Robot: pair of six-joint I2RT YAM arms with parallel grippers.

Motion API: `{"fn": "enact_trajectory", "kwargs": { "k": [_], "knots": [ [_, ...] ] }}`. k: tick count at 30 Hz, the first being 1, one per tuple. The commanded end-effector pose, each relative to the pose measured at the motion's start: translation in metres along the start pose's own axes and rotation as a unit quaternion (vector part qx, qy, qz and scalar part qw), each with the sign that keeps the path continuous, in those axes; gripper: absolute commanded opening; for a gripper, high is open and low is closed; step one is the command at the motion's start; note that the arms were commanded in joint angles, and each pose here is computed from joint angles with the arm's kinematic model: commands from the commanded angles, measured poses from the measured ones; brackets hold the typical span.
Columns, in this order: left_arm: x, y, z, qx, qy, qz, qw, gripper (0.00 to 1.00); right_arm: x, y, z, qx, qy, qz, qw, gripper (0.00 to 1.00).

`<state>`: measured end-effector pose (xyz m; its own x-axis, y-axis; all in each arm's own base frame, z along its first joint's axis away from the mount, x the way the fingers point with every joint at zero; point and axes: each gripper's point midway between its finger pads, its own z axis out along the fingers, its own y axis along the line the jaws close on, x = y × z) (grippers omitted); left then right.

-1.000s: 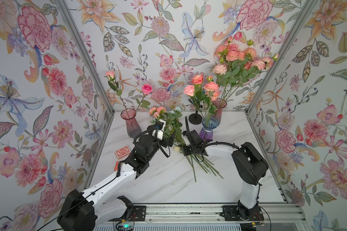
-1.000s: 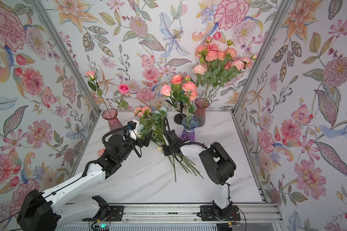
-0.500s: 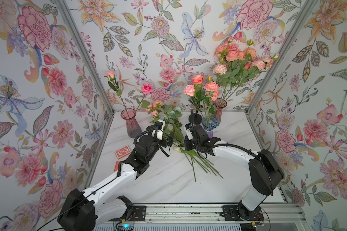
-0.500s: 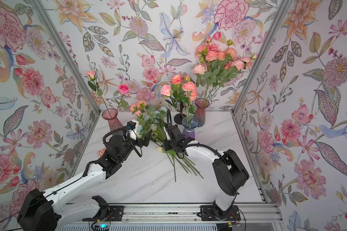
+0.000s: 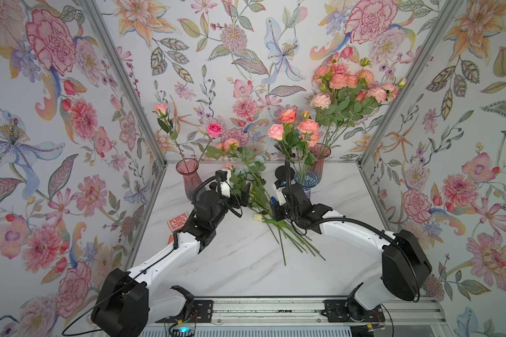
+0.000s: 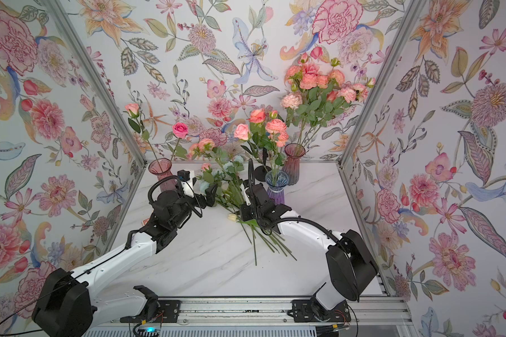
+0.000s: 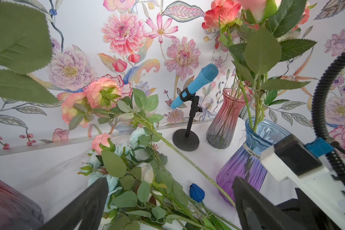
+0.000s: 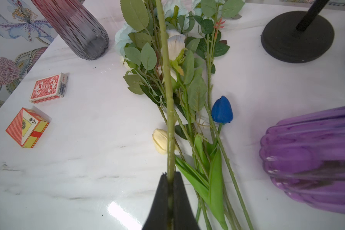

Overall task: Place the pink flowers into the vase
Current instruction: Pick up the flower at the center of the board, then place the flower in the vase.

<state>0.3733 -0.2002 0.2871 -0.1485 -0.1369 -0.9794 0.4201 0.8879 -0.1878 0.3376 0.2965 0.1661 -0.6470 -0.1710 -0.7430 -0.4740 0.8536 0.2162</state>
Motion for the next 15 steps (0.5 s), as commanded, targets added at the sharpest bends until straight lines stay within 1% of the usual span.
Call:
{"fn": "enact_trajectory", "kwargs": {
  "k": [1, 4, 7, 9, 12, 15],
  "knots": [
    [-0.016, -0.011, 0.008, 0.029, -0.006, -0.053, 0.998, 1.0, -0.01, 0.005, -0.014, -0.004, -0.03, 0.011, 0.999, 0.0],
    [-0.01, -0.015, 0.018, 0.048, -0.002, -0.1, 0.994, 1.0, -0.013, 0.01, -0.022, -0.011, -0.042, 0.012, 0.999, 0.0],
    [-0.004, -0.019, 0.032, 0.072, 0.004, -0.147, 0.987, 0.99, -0.016, 0.015, -0.028, -0.018, -0.049, 0.006, 0.999, 0.0],
    [-0.003, -0.023, 0.041, 0.093, 0.007, -0.173, 0.981, 0.97, -0.018, 0.016, -0.033, -0.021, -0.055, 0.005, 0.998, 0.0],
    [-0.003, -0.028, 0.052, 0.121, 0.014, -0.207, 0.971, 0.94, -0.02, 0.02, -0.041, -0.027, -0.062, 0.004, 0.998, 0.0],
    [-0.005, -0.03, 0.059, 0.131, 0.018, -0.224, 0.966, 0.92, -0.02, 0.02, -0.045, -0.028, -0.067, 0.0, 0.997, 0.0]
  ]
}}
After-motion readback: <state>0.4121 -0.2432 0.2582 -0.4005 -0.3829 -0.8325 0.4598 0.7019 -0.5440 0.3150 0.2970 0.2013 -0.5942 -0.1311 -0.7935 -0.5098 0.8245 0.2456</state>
